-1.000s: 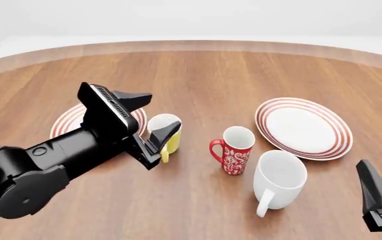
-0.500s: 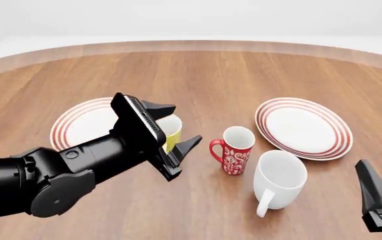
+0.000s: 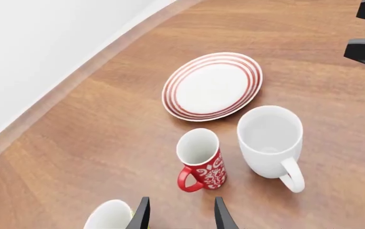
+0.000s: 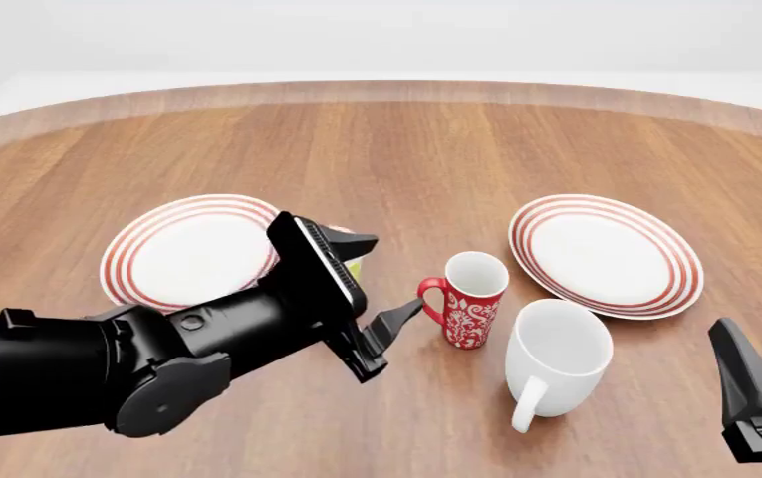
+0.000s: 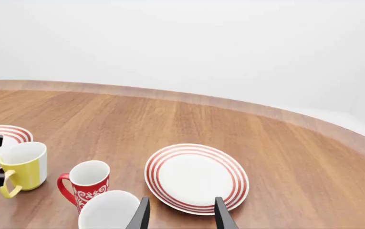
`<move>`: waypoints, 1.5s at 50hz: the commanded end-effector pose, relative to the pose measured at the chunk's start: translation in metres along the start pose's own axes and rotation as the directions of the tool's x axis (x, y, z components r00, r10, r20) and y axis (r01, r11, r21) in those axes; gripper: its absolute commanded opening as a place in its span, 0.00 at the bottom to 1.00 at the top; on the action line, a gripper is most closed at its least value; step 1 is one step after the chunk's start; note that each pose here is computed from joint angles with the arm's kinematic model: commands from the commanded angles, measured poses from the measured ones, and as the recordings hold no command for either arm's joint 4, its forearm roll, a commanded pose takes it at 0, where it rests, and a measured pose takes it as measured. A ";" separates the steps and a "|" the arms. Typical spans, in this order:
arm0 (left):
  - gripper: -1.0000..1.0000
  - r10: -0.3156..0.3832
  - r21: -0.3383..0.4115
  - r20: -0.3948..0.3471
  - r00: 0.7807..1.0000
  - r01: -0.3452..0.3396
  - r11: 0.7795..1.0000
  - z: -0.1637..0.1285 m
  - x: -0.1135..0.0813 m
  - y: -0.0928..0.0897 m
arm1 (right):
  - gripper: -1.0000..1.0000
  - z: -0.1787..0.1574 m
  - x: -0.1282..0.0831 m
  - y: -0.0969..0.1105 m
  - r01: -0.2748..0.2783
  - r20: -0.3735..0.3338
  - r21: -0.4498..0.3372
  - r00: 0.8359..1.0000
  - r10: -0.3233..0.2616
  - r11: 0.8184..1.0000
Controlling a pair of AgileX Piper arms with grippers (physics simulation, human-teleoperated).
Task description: Put the red mug on the left plate.
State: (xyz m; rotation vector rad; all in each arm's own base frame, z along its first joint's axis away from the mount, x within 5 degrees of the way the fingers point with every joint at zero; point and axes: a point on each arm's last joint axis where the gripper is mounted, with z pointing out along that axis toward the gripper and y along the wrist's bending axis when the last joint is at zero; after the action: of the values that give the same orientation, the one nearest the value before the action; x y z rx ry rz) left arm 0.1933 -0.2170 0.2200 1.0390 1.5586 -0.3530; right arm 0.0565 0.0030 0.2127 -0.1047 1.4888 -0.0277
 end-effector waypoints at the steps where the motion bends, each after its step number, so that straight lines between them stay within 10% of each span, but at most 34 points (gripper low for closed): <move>1: 1.00 0.002 0.024 -0.018 1.000 -0.001 1.000 0.010 0.008 -0.008 | 1.00 0.000 0.000 0.000 -0.001 -0.002 0.000 1.000 0.001 1.000; 75: 1.00 0.061 0.054 -0.096 0.994 -0.056 0.997 0.071 0.031 -0.016 | 1.00 0.002 0.001 0.000 -0.002 -0.011 0.004 1.000 0.002 1.000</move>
State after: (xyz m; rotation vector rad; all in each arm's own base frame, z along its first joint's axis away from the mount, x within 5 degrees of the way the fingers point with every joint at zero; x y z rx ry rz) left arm 0.2243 -0.2601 0.1702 1.1502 1.6052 -0.3112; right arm 0.0579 0.0029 0.2123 -0.1019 1.4991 -0.0294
